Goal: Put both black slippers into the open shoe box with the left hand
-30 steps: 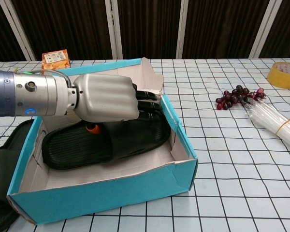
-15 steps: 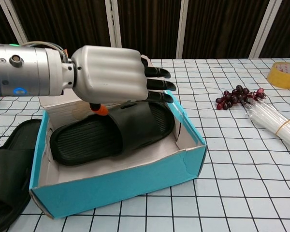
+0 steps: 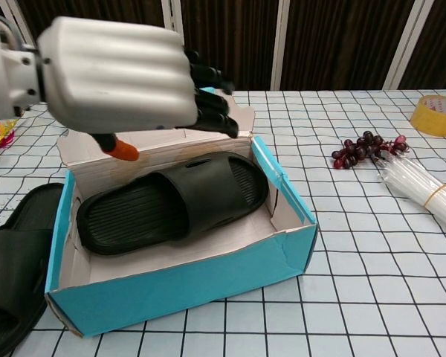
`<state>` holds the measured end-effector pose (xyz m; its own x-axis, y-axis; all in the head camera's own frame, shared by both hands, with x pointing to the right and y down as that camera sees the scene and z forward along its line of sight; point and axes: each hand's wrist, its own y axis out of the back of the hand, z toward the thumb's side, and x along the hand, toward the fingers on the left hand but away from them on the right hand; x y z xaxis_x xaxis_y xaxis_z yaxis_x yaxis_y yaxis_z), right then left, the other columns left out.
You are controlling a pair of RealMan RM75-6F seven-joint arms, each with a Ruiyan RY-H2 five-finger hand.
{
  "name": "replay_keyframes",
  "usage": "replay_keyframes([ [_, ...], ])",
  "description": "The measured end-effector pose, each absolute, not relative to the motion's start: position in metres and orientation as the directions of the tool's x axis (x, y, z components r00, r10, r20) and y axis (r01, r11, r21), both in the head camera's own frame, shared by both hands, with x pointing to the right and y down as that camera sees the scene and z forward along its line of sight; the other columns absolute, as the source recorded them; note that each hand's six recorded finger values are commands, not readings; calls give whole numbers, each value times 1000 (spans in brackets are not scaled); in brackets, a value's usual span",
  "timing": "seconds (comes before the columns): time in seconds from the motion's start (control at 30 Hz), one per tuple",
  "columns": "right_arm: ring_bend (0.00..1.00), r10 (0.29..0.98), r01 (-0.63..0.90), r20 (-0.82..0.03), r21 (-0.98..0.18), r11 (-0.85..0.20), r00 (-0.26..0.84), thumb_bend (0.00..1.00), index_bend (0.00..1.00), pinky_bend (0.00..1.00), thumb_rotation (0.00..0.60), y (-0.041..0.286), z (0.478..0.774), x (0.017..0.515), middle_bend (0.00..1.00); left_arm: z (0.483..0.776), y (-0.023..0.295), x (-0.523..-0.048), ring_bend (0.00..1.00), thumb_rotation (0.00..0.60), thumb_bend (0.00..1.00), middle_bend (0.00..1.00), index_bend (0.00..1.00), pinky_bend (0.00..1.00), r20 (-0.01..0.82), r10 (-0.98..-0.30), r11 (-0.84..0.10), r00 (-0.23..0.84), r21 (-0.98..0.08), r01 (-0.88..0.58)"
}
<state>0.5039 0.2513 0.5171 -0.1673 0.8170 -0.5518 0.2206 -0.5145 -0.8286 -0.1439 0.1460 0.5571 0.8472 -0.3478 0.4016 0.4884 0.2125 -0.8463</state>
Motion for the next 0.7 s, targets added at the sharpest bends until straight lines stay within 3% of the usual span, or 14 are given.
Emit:
replay_keyframes([
  [0.17, 184, 822, 231, -544, -833, -503, -171, 306, 32, 127, 600, 251, 513, 506, 113, 540, 150, -191, 369, 600, 231, 451, 312, 581, 396, -472, 15, 788, -890, 457],
  [0.37, 184, 825, 232, -541, -834, -500, -164, 306, 32, 127, 600, 252, 511, 504, 113, 543, 164, -253, 374, 600, 248, 469, 334, 586, 414, -585, -196, 697, -907, 373],
  [0.7, 183, 818, 222, -552, -828, -514, -164, 307, 32, 127, 600, 253, 515, 502, 113, 600, 184, -329, 411, 600, 248, 531, 351, 620, 542, -626, -404, 561, -841, 360],
])
